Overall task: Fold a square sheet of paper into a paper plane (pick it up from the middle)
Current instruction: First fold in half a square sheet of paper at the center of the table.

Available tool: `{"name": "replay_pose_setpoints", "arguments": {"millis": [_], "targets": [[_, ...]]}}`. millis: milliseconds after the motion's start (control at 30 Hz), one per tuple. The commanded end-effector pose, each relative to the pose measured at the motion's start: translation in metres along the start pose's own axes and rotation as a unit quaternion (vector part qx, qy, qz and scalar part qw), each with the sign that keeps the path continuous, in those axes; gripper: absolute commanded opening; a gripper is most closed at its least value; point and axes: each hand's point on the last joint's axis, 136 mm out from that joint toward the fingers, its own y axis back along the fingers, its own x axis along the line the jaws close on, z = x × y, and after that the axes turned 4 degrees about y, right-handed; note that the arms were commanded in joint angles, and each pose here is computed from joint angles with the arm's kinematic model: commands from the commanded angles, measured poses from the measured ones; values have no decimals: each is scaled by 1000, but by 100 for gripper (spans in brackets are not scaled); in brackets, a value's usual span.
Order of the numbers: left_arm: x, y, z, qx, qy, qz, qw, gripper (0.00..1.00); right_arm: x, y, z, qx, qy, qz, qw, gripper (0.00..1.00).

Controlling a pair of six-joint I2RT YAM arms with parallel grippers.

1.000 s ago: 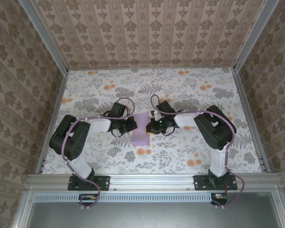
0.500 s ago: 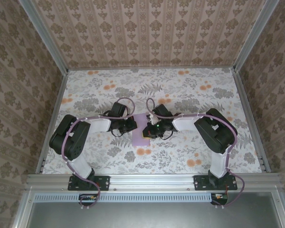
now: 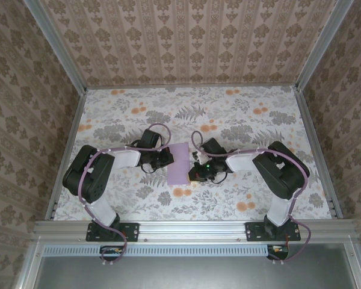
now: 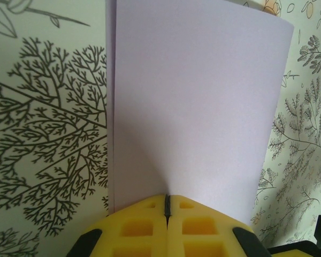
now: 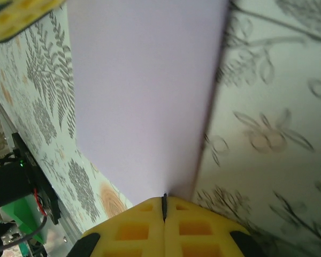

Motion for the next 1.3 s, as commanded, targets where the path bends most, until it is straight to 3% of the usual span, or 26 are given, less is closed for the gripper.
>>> {"name": "replay_pose_setpoints", "arguments": {"millis": [0, 233, 400, 700, 1067, 1167, 1267], "targets": [[111, -7, -62, 82, 60, 198, 975, 0, -6, 9, -18, 21, 3, -9, 1000, 0], [108, -5, -60, 79, 58, 196, 976, 0, 39, 22, 27, -42, 44, 12, 998, 0], [107, -5, -59, 77, 56, 194, 976, 0, 42, 1, 39, -28, 46, 5, 999, 0], [106, -6, -58, 77, 56, 194, 976, 0, 26, -26, 17, 15, 36, -15, 999, 0], [108, -7, -57, 79, 50, 197, 976, 0, -18, -10, -41, 31, 29, -46, 998, 0], [100, -8, -52, 77, 37, 185, 979, 0, -2, 2, -33, 14, 32, -12, 999, 0], [85, -7, -41, 70, 13, 167, 984, 0, 32, 20, -4, -28, 66, 12, 997, 0]]}}
